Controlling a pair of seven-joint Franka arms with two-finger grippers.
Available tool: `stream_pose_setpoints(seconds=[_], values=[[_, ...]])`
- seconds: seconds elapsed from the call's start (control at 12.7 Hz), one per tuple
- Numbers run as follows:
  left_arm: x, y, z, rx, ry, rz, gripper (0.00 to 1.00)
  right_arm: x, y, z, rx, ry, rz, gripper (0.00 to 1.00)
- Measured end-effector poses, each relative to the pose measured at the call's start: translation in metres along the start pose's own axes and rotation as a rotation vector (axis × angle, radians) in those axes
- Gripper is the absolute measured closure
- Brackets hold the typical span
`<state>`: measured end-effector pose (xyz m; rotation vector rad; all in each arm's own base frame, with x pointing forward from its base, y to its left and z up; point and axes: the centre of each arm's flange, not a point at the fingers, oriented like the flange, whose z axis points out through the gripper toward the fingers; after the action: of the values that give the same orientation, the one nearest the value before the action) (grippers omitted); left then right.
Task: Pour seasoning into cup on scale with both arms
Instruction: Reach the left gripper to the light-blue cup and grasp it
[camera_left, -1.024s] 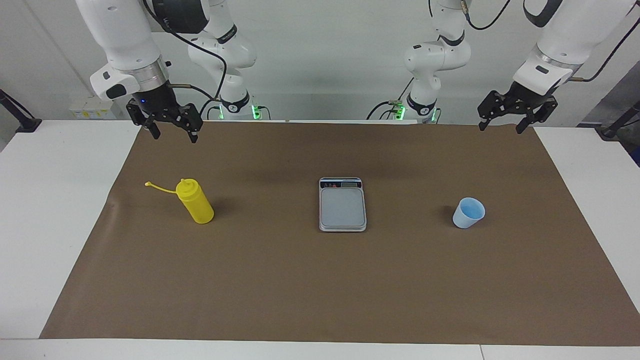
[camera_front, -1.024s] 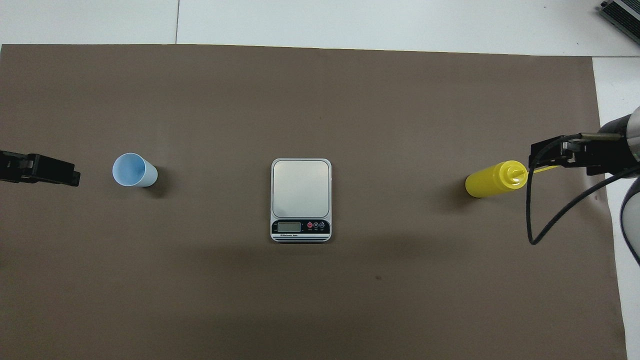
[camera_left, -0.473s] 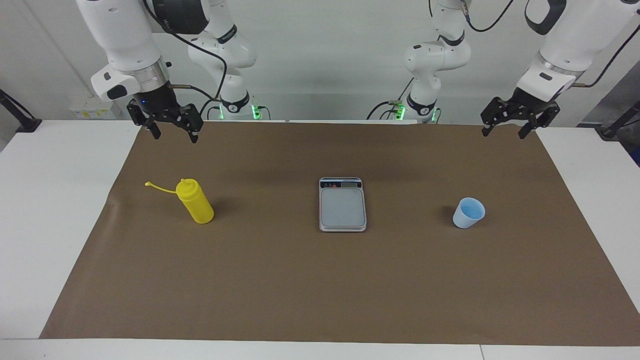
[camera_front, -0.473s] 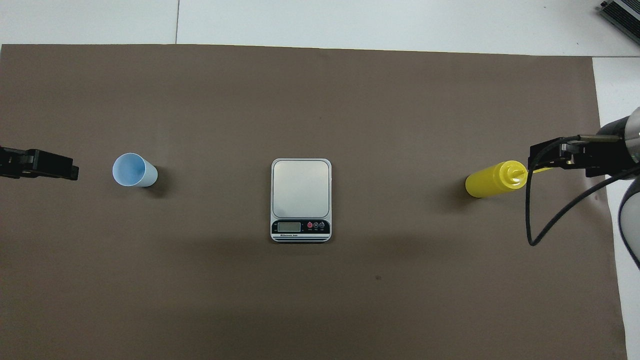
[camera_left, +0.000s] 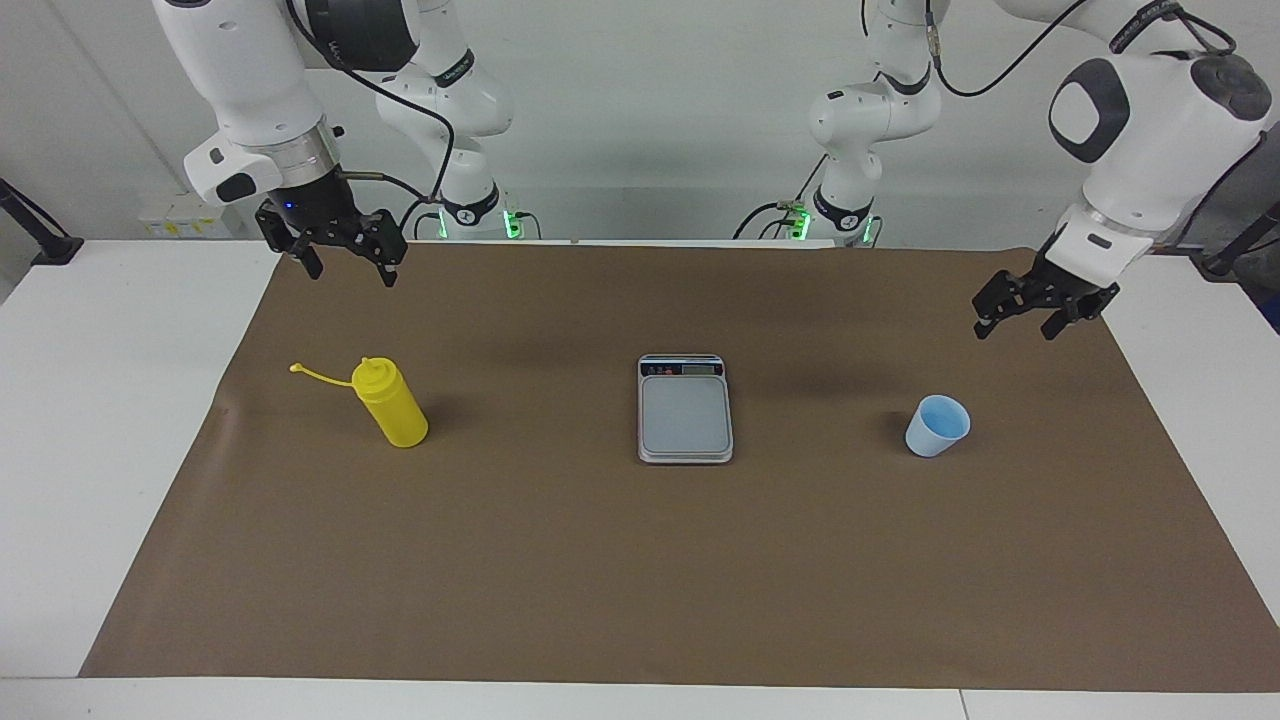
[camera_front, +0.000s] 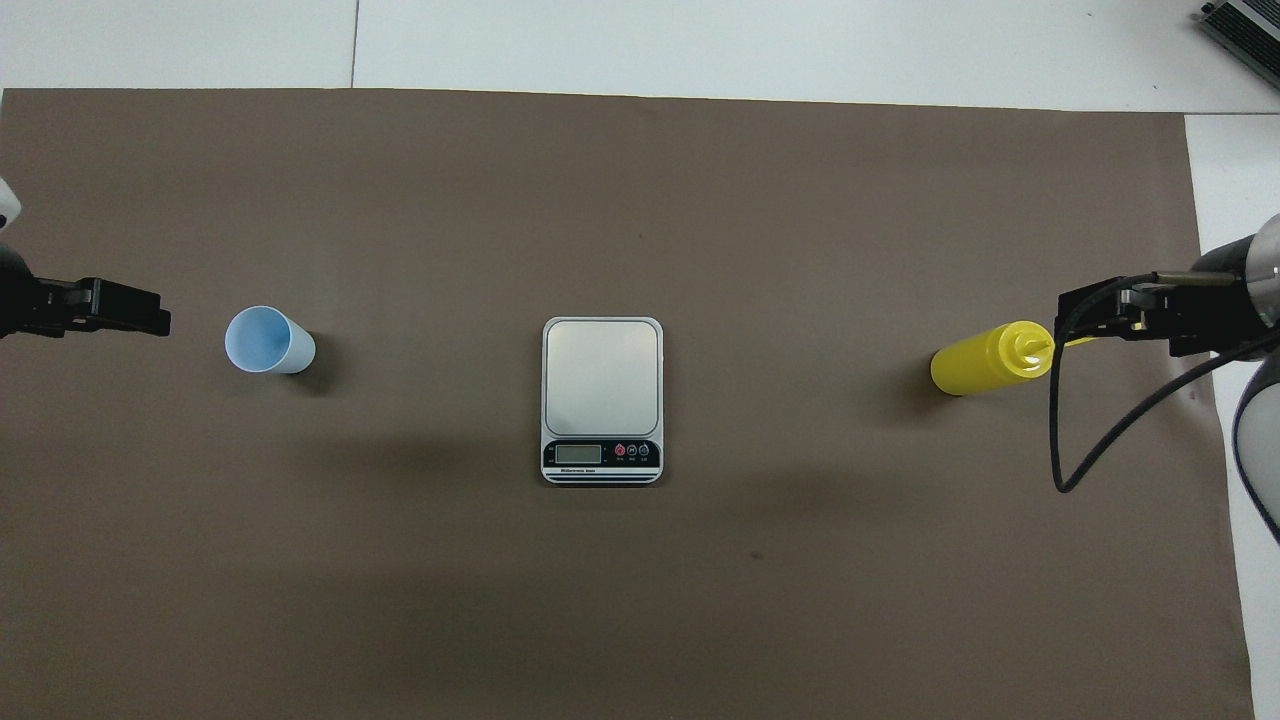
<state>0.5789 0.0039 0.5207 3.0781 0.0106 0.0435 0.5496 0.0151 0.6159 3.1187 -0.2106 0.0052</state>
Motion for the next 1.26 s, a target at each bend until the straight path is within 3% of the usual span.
stream_pose_setpoints(seconds=[0.55,1.26], values=[[0.007,-0.019,0.096,-0.006,0.020,-0.168,0.00,-0.002,0.001,-0.001,0.000,0.001,0.002,0.00],[-0.004,-0.024,0.151,-0.008,0.009,-0.283,0.00,0.000,0.003,0.000,0.002,0.016,0.005,0.00]])
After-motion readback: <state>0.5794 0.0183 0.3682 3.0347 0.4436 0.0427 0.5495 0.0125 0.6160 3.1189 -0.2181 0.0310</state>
